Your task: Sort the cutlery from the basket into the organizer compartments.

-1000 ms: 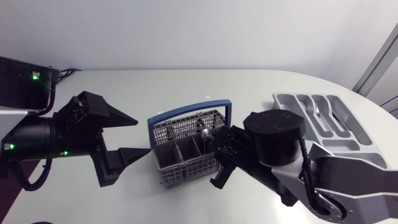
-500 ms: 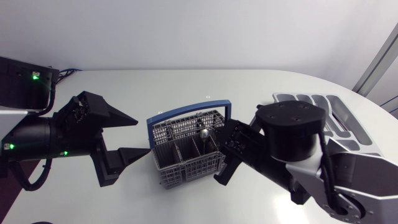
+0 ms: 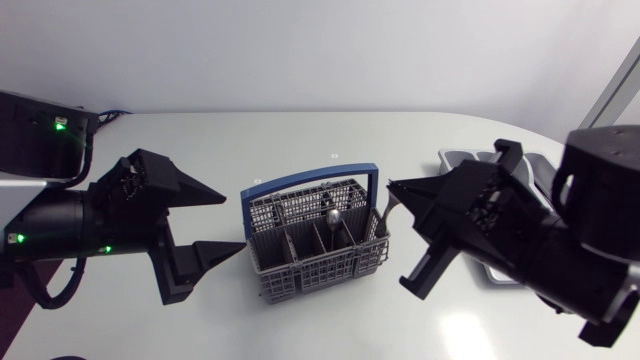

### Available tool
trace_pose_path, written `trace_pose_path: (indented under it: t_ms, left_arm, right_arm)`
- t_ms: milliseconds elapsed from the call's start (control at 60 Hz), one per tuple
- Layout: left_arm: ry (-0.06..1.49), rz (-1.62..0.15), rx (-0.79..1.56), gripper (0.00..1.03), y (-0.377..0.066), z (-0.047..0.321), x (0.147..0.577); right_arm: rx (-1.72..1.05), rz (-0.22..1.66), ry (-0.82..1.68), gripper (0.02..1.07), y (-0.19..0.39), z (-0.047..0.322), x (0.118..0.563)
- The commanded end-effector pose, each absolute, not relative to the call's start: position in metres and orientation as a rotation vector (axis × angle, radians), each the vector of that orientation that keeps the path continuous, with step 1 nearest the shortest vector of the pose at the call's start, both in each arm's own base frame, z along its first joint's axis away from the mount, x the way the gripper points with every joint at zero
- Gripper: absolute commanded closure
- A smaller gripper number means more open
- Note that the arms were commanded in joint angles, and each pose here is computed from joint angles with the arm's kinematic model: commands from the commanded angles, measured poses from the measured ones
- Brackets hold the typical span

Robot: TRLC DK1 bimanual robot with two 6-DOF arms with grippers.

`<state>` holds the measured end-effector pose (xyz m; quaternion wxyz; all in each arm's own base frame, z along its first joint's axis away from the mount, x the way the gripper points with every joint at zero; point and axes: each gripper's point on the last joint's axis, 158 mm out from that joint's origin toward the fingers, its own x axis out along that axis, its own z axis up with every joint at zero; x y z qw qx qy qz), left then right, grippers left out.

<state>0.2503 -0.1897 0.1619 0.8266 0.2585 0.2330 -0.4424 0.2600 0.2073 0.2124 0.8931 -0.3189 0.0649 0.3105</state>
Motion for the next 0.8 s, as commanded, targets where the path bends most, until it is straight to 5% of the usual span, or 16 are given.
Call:
trace_pose_path:
  t_ms: [0,450,783]
  left_arm:
    - [0.515,-0.936,0.539,0.11,-0.192,0.158,0.249]
    - [0.517,-0.942,0.545,0.11,-0.196,0.159,0.249]
    - [0.517,-0.944,0.547,0.1,-0.197,0.16,0.25]
  right_arm:
    - [-0.617,0.608,0.117,1.01,0.19,0.238,0.263]
    - [-0.466,0.587,0.145,1.01,0.148,0.29,0.268]
    - [-0.323,0.523,0.3,1.01,0.071,0.277,0.314]
